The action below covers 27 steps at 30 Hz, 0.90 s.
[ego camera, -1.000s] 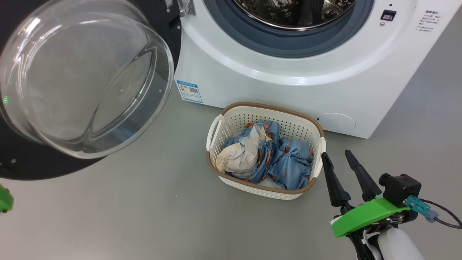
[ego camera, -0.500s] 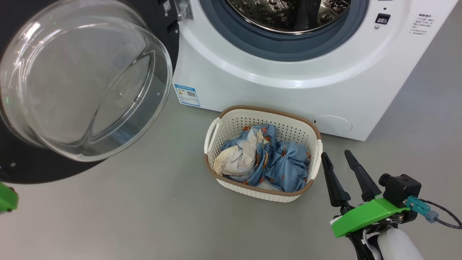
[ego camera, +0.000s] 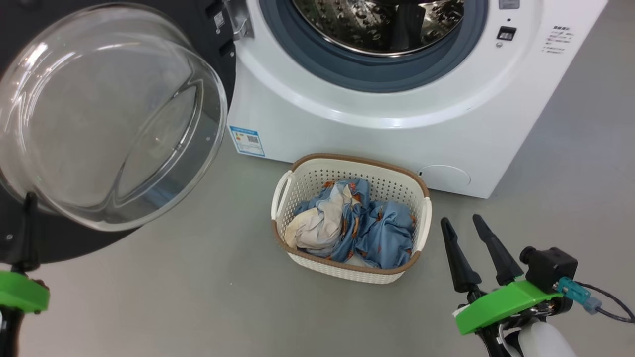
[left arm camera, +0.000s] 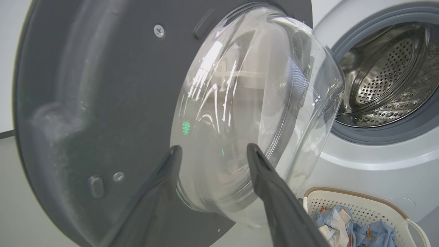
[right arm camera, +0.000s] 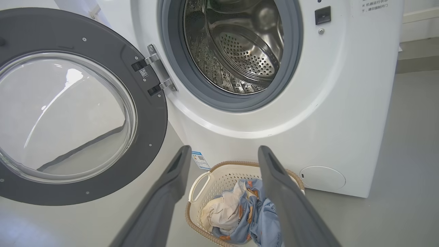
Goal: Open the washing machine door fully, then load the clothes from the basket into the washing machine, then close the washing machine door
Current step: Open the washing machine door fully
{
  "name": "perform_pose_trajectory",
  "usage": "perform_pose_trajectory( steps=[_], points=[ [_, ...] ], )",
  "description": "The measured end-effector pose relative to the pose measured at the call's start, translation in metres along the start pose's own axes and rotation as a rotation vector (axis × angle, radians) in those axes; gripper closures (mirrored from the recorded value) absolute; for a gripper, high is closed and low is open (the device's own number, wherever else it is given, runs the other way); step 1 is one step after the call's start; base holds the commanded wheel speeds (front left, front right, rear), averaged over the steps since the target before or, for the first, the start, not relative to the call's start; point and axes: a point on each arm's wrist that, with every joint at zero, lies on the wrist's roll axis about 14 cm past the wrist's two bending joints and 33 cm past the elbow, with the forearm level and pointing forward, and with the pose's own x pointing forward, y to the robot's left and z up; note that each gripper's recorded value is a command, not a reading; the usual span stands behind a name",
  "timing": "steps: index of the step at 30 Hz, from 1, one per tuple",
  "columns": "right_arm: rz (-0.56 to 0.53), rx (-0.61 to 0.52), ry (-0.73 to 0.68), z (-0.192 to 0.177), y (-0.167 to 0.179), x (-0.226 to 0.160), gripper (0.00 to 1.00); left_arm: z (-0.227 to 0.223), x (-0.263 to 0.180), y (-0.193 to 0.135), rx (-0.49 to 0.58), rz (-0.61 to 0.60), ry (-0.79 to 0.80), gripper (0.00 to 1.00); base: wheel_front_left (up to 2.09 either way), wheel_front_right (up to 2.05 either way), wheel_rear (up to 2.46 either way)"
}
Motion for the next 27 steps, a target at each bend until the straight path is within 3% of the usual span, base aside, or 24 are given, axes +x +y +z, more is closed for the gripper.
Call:
perform_pose_trajectory(
  steps=[27],
  points=[
    [-0.138, -0.078, -0.097, 0.045, -0.044, -0.056, 0.00, 0.007, -0.020, -0.126, -0.125, -0.244, -0.111, 0.00, 0.00, 0.00, 0.00]
  ],
)
